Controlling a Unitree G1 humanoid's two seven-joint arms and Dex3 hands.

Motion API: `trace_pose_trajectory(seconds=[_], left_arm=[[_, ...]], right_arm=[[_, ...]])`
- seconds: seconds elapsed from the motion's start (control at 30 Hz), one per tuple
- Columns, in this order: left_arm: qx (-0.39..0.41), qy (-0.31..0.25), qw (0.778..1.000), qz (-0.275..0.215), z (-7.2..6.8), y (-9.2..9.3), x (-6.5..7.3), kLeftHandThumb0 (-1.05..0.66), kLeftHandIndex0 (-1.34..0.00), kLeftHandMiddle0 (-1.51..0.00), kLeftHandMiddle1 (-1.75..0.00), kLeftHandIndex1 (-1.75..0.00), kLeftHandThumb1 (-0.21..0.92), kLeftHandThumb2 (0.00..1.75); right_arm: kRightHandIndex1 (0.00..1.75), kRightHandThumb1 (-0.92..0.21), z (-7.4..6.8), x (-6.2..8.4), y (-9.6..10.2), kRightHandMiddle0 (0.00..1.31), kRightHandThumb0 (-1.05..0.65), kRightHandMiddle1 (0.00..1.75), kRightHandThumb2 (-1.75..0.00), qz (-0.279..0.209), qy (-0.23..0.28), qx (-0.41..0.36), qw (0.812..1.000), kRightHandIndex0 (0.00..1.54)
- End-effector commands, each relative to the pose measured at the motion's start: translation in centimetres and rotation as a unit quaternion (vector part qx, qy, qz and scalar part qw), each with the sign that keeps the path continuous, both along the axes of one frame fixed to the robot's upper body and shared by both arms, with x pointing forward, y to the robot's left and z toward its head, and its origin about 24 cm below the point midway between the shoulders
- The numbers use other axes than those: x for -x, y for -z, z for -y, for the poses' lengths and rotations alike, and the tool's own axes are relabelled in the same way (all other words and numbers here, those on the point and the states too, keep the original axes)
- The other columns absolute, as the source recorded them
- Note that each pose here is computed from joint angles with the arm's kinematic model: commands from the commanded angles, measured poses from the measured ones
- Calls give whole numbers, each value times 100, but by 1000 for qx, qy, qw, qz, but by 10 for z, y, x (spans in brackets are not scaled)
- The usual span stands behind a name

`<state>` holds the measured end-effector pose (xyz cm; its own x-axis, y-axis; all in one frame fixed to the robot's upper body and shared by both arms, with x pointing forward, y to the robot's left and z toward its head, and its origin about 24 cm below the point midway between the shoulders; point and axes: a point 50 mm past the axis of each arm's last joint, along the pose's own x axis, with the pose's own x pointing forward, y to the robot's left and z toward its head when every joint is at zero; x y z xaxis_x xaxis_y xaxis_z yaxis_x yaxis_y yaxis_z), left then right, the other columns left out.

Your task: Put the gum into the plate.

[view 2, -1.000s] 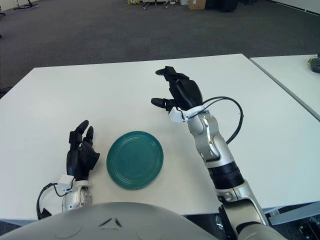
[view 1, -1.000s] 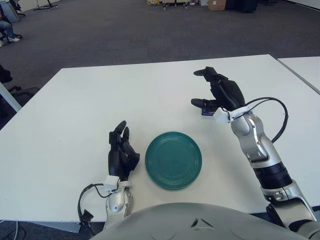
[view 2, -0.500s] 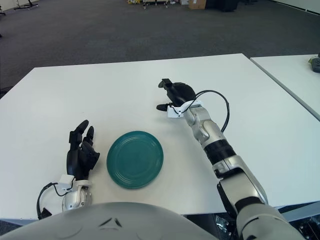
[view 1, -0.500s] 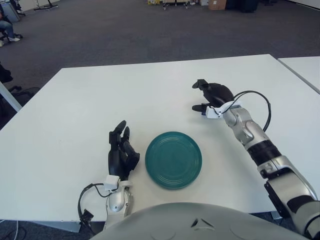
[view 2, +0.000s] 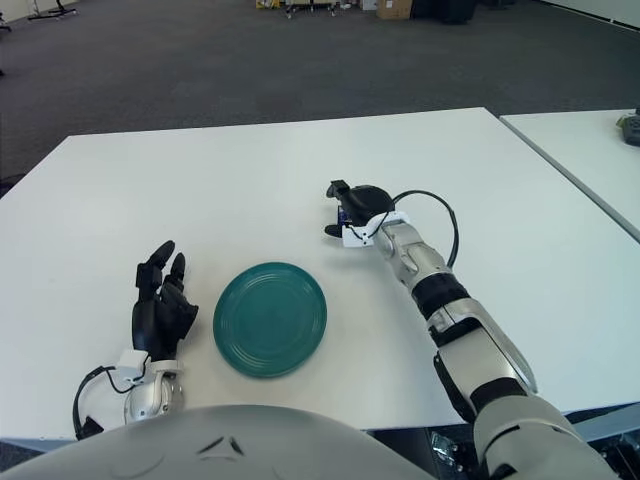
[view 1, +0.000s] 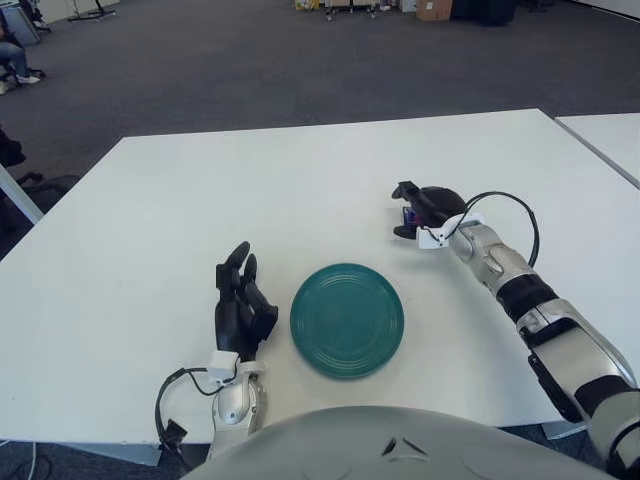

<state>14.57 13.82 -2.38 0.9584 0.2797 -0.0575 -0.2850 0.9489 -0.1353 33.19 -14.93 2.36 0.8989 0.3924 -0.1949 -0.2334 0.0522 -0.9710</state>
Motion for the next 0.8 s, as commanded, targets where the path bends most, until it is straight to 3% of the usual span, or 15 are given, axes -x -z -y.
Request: trace_pose_trajectory(seconds=[0.0,0.77], left_arm=[[34,10,998,-43,19,16,-11,-94,-4,-40,-1,-88,92,106],[46,14,999,-24,16,10,-16,-93,-3,-41,-1,-87,92,103]], right_arm=[[0,-92,-1,-10,-7,0,-82,80,-79,22,-4,5,1000,35],[0,-92,22,-10,6,0,-86,65,-79,-2,9,26,1000,26]])
